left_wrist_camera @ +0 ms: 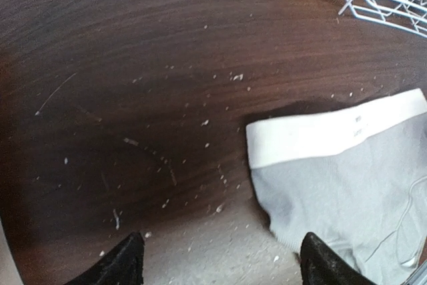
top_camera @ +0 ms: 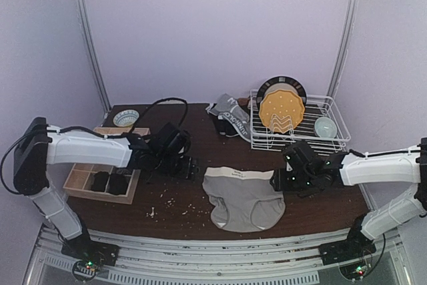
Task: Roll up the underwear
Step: Adjust the underwear at the center of the board, then pick up the underwear from the center of the board.
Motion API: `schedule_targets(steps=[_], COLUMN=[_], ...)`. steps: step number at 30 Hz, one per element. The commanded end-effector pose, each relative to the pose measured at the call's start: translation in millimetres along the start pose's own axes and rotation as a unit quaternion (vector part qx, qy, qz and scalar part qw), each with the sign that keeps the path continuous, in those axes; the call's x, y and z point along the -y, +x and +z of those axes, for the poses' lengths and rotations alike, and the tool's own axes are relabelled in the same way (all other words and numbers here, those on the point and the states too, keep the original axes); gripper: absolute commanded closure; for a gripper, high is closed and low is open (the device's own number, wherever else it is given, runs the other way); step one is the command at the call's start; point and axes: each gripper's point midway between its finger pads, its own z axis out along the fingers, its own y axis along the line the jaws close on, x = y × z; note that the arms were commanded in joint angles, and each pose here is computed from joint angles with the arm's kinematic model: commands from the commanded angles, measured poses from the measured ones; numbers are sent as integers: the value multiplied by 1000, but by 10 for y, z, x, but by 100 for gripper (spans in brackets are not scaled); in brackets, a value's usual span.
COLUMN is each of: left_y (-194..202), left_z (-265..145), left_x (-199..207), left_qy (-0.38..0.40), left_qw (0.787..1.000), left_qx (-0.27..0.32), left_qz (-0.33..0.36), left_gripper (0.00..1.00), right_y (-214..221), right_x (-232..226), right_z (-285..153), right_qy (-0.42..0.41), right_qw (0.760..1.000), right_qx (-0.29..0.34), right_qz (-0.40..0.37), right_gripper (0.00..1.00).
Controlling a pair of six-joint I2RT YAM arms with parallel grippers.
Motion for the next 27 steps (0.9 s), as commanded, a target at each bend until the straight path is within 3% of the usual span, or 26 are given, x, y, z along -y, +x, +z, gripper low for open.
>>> schedule_targets(steps=[1,7,12,15,19,21,27], left_y=[-363,-373,-275,-213,-164,-162,-234], left_z=[185,303,329,354,389,376,329], left_x=[221,221,137,107,68,17,10], left_qy=[53,55,44,42,39,34,118], left_qw=[998,998,999,998,998,998,989], left_qx=[18,8,0,-5,-10,-7,11], left_qz=[-19,-29,-32,-35,-41,-47,-85], left_gripper=[23,24,24,25,26,27,25], right_y=[-149,-329,-393,-351,-248,-200,82], right_x=[166,255,287,253,224,176,-50], right_z=[-27,236,429,544,630,578,206], right_qy=[34,40,43,40,28,11,-69], right_qw=[999,997,995,996,997,998,997], right_qx=[25,34,37,22,4,9,18], right_qz=[8,59,79,79,74,63,-20], right_gripper=[42,43,50,60,88,97,100])
